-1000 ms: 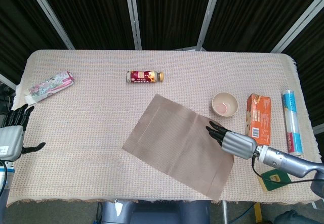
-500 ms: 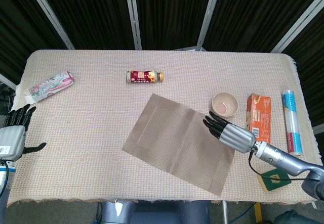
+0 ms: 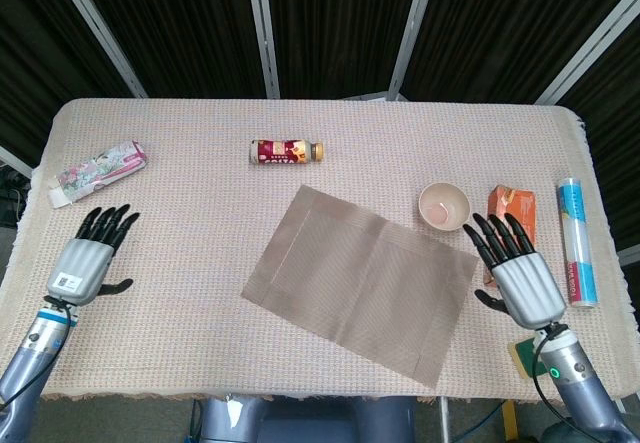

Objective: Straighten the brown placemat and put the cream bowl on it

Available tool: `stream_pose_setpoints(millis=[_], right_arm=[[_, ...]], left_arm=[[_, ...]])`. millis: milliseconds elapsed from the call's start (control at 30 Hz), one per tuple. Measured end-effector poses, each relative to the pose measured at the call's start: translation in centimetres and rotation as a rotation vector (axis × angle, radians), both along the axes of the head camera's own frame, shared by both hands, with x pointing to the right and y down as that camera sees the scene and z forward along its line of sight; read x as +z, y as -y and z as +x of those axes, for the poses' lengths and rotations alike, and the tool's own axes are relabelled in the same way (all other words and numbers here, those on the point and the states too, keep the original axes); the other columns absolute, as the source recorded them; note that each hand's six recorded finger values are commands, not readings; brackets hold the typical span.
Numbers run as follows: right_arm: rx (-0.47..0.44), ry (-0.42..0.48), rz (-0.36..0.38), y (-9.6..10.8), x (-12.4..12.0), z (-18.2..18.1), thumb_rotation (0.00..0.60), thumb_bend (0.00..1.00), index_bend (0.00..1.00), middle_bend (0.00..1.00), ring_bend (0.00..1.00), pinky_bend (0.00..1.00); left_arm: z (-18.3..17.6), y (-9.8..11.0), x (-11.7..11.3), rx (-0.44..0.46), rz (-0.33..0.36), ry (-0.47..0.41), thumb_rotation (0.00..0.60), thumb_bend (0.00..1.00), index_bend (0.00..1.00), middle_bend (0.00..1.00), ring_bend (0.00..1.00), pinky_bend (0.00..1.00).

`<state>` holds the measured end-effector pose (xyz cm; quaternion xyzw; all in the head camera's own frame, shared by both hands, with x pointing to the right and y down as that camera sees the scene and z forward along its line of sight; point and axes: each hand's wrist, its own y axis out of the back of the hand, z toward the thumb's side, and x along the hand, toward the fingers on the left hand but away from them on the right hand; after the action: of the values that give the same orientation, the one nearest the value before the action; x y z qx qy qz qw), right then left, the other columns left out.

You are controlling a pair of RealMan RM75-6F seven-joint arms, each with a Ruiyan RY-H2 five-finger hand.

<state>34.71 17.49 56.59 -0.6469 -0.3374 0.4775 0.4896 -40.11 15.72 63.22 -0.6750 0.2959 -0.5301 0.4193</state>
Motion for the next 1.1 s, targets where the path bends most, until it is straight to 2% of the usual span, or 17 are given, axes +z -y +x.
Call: stream_pose_setpoints(millis=[100,267,533,1100], right_arm=[[0.124,0.037,-0.054,-1.5,-0.5,1.1,0.6,0.0,0.0,0.0,0.0,0.0],[0.22,0.07,-0.089,-3.1,-0.8,1.7,0.6,0.0,0.0,0.0,0.0,0.0],[0.23,0.047,-0.072,-3.7,-0.3,1.9,0.6,0.0,0.0,0.0,0.0,0.0],[0.231,0.074,-0.068,-3.5,-0.6,2.2,0.6,0.0,0.0,0.0,0.0,0.0]], left_arm=[[1.9,0.4,1.9,0.09,-0.004,-0.016,0.6,0.06,0.24,0.0,0.0,0.0],[6.2,0.5,4.9,0.2,-0.028,-0.078,0.6,0.11,0.3,0.0,0.0,0.0],[10.8,0.6,7.1,0.326,-0.044,-0.121,0.6,0.15,0.31,0.0,0.0,0.0],[15.3,-1.3,10.2,0.413,-0.086,-0.123,0.6,0.15,0.31,0.0,0.0,0.0]])
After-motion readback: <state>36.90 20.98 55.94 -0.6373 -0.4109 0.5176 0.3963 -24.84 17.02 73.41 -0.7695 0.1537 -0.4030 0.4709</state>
